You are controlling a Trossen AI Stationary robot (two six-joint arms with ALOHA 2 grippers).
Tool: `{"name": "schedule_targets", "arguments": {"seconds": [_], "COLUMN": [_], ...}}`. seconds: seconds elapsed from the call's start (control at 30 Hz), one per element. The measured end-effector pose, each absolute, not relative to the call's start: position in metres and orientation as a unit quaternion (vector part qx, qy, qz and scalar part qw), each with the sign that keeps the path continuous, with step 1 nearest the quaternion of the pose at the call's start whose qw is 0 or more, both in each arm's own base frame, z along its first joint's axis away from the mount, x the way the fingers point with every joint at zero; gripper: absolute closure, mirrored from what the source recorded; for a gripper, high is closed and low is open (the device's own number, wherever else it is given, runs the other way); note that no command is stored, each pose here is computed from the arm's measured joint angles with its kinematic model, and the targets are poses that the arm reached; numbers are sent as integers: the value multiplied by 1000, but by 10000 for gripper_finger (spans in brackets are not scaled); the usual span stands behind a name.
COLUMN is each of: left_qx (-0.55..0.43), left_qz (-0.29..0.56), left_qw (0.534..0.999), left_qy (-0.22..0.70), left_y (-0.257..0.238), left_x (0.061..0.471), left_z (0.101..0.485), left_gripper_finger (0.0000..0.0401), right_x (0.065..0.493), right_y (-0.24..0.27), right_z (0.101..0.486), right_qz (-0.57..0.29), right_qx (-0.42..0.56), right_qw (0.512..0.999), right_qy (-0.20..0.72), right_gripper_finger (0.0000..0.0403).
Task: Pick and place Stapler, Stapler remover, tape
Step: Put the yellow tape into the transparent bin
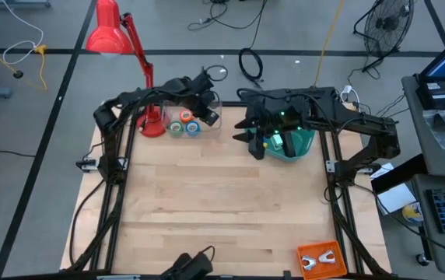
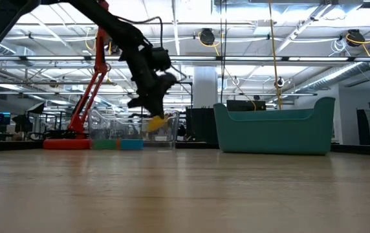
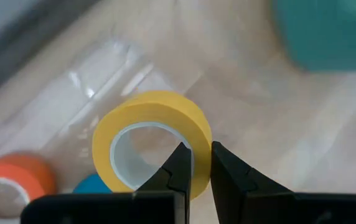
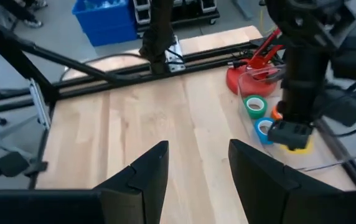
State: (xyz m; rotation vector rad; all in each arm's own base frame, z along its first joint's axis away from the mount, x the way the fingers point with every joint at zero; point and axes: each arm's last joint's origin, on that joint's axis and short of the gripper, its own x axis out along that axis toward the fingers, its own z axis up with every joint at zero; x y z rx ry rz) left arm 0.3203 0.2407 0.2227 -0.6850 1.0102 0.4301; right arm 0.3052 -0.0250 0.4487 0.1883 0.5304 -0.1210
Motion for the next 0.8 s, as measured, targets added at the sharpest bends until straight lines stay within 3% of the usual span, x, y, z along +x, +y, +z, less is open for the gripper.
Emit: {"name": "schedule_targets", "arguments": {"seconds": [0.8], "left_qx": [-277], "left_qz": [238], "left_qw": [765], "left_qy": [530], "left_y": [246], "left_x": [335], "left_z": [170], "left_gripper_finger": [366], "right_x": [301], "right_y": [-26], "right_z": [443], "right_qz": [-46], "right_qx": [32], "right_qw": [953], "right_qy": [299], "right_gripper_finger": [243]}}
